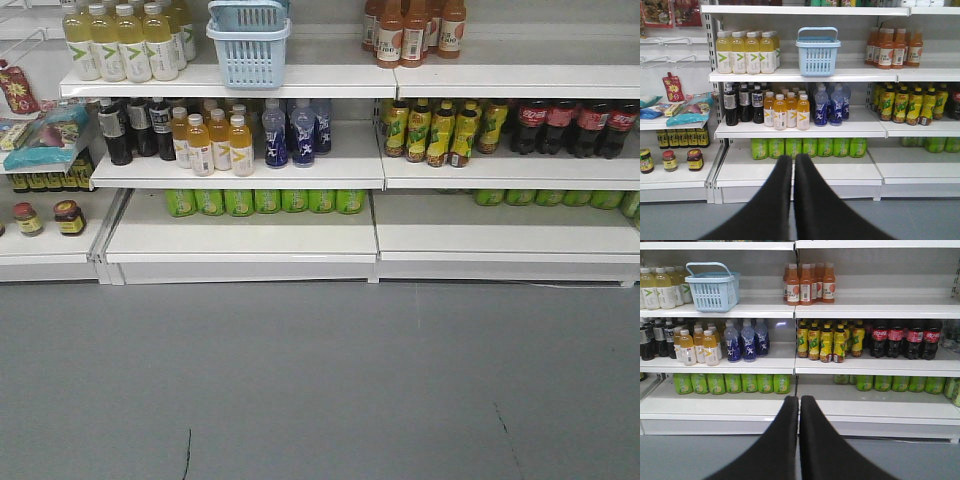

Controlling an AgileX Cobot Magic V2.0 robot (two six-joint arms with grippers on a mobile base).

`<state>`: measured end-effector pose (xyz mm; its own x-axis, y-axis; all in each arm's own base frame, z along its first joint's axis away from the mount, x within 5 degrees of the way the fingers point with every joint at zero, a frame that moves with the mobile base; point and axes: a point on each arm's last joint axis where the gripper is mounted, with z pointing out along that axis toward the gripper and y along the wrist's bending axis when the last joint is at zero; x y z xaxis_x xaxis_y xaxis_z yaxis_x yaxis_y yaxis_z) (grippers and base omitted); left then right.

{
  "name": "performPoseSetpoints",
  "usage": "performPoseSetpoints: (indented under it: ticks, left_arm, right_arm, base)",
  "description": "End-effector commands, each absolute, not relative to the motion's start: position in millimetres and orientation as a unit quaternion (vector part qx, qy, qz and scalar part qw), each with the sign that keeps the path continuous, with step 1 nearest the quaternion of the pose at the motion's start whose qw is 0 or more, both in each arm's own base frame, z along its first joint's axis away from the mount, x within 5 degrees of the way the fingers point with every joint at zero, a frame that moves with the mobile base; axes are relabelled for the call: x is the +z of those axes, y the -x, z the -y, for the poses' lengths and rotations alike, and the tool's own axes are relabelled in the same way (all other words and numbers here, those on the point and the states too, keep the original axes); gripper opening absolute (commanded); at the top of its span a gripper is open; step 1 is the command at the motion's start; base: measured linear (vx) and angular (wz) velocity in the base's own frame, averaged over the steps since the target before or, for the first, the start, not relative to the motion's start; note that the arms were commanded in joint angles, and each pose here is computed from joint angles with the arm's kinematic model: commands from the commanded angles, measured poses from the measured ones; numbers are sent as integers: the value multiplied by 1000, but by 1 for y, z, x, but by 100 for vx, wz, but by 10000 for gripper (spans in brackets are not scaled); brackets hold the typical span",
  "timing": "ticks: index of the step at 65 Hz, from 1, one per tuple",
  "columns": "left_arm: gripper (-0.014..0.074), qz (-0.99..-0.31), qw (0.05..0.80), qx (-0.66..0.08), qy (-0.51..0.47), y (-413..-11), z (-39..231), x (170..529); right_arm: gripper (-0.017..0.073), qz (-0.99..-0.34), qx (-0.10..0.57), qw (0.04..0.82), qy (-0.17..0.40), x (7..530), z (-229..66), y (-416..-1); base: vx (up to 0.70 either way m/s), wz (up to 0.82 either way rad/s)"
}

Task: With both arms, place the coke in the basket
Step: 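Drive the base toward the shelf holding the light-blue basket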

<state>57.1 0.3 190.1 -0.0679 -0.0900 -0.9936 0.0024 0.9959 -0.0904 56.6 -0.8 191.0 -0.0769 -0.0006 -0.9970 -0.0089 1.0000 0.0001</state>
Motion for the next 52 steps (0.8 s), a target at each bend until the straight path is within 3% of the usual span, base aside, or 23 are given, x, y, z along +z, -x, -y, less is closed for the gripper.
performPoseSetpoints:
  ticks: [1,52]
  left_arm:
    - [-6,-689,723,-40,25,-54,1,209]
    - [-6,-689,723,-40,25,-54,1,209]
  right_arm:
    - [-4,-709,0,705,12,195,0,-56]
    - [-4,-709,0,705,12,195,0,-56]
  base:
    - [0,0]
    - [0,0]
